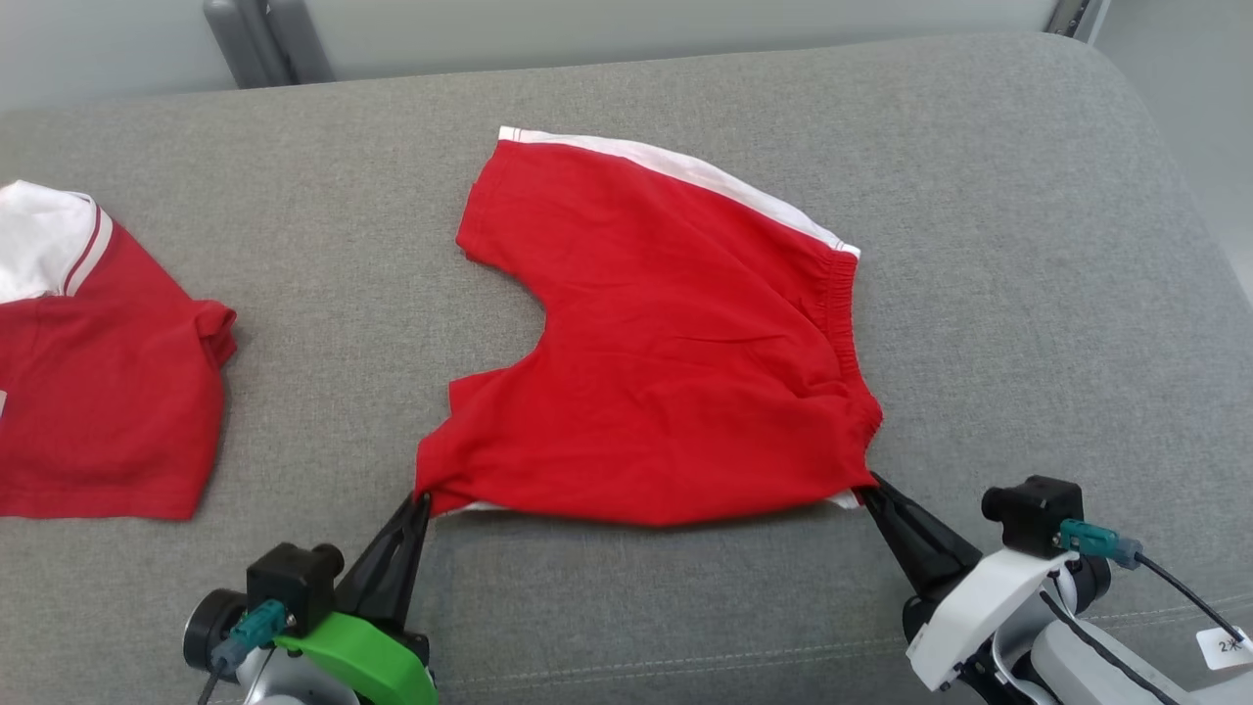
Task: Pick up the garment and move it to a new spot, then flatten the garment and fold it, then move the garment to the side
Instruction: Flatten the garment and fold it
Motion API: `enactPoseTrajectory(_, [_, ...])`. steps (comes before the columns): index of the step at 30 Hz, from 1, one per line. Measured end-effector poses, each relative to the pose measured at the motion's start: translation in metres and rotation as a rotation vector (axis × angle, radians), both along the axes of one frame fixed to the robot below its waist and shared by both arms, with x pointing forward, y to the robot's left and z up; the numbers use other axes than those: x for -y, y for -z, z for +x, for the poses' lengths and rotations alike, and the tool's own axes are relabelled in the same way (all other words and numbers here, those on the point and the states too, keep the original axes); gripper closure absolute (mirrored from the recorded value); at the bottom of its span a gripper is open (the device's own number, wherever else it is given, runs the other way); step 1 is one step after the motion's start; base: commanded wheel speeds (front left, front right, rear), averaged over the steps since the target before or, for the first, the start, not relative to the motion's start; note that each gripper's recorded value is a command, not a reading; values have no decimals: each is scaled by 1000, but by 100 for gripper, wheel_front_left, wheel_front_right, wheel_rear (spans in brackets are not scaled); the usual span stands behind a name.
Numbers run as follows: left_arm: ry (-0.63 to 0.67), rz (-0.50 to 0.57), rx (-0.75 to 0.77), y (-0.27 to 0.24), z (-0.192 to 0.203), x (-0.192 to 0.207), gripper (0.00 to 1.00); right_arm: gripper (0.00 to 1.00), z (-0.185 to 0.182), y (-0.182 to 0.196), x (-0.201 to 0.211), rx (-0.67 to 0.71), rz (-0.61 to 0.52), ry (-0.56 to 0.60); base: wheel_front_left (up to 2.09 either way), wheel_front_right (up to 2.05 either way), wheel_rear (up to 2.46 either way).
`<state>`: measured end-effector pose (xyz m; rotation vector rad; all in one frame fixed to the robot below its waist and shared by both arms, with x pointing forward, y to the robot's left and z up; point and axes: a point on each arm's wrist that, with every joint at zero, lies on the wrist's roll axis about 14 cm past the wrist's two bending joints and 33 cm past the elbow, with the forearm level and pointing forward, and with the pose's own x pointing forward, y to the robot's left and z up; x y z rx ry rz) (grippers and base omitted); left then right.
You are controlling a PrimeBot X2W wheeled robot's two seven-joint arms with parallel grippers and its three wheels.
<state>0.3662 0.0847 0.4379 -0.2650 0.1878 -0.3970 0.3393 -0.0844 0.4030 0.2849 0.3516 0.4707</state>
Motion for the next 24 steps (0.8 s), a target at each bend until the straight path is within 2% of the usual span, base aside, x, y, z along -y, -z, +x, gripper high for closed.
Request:
enactPoseTrajectory(4, [30,5,-39,11,-17,4,100,100,-13,5,-1,-27,4,-26,0,0,0])
enactPoseTrajectory(15, [64,-8,34,-12,-16,6,100,100,-26,4,1,-66,47,-47,0,0,0])
enactPoseTrajectory(20, [53,-27,98,-33,-6,-1,100,100,-14,-4,17,-31,26,-26,0,0,0])
enactPoseTrajectory(24, [47,-29,143,-47,8,-9,100,100,5,-22,13,31,43,-29,0,0,0])
